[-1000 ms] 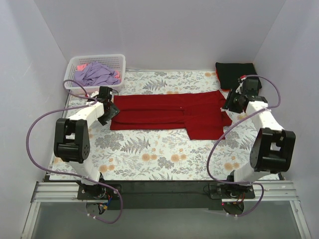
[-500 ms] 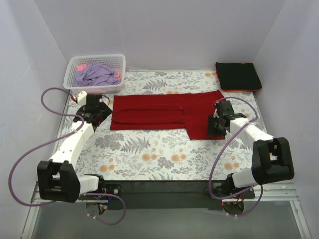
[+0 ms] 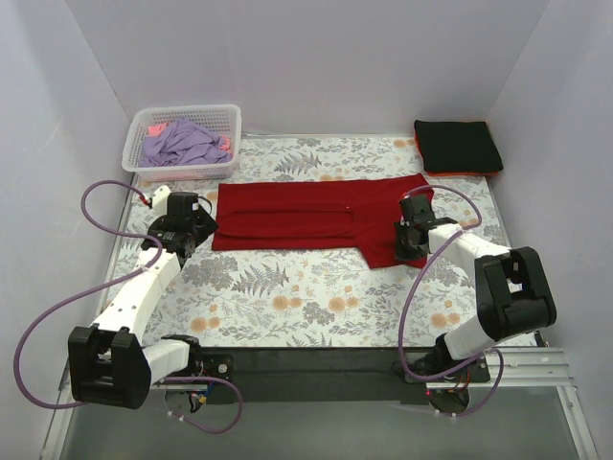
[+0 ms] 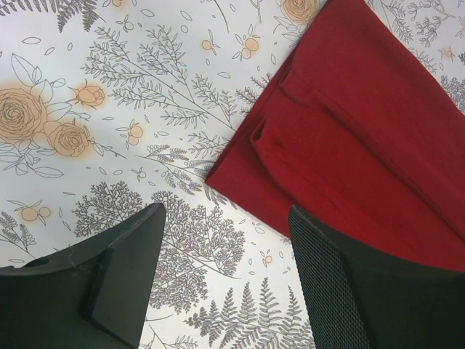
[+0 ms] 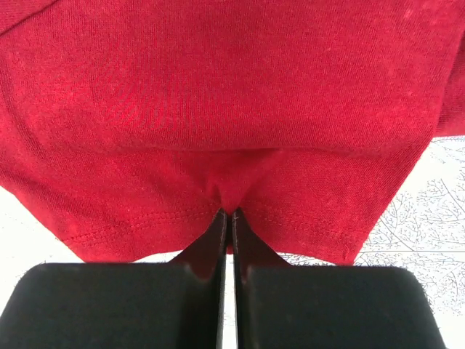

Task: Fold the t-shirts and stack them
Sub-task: Fold the tshirt

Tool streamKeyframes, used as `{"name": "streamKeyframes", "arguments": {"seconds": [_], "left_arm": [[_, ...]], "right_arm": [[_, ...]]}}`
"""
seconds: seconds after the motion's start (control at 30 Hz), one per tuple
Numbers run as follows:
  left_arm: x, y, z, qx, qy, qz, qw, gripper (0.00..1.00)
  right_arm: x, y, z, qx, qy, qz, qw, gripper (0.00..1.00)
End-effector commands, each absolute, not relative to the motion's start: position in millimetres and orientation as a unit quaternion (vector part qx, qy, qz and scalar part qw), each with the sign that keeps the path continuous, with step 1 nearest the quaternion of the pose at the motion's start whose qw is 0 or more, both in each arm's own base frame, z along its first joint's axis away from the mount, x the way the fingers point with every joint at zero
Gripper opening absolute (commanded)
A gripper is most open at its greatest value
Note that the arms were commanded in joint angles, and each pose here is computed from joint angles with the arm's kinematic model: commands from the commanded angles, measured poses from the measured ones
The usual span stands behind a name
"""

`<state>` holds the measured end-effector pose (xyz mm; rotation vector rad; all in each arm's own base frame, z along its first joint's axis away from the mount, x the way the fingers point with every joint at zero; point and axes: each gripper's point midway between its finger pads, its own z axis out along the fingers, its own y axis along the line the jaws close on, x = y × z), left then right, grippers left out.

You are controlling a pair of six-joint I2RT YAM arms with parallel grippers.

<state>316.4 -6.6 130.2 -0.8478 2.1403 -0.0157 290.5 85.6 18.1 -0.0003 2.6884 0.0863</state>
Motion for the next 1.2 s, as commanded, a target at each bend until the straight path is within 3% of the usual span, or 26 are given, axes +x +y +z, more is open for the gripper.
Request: {"name": "streamKeyframes", "arguments": {"seconds": [0.0,0.33,0.57,0.8,0.87,0.9,1.0,1.17], "left_arm": [[320,-7,137,-0.332,0.845,-0.008,0.42,0.67],[322,-9,129,-0.328,0.852,-0.005,0.407,0.67],[321,-8,122,-0.325,0.858,0.002,0.398,0.67],[322,-10,114,-0.322,0.865,0.004,0.385,0.67],[323,-12,112,-0.321,0.867,0.001,0.382,0.67],[323,-13,111,-0.32,0.868,-0.001,0.38,0.67],[323,-17,105,-0.314,0.875,-0.006,0.368,0.67],[323,-27,93,-0.301,0.89,-0.022,0.341,0.66]], "right_arm": [[286,88,11,-0.009,0.978,0.03,0.204,0.01],[393,100,120,-0.034,0.944,0.009,0.329,0.01],[471,110,127,-0.033,0.934,-0.003,0.357,0.01],[518,106,106,-0.013,0.934,-0.014,0.358,0.01],[522,102,95,-0.005,0.937,-0.011,0.349,0.07],[526,103,97,-0.005,0.935,-0.006,0.353,0.17],[529,105,98,-0.004,0.935,0.001,0.354,0.31],[514,115,129,-0.01,0.926,0.043,0.375,0.36]]}}
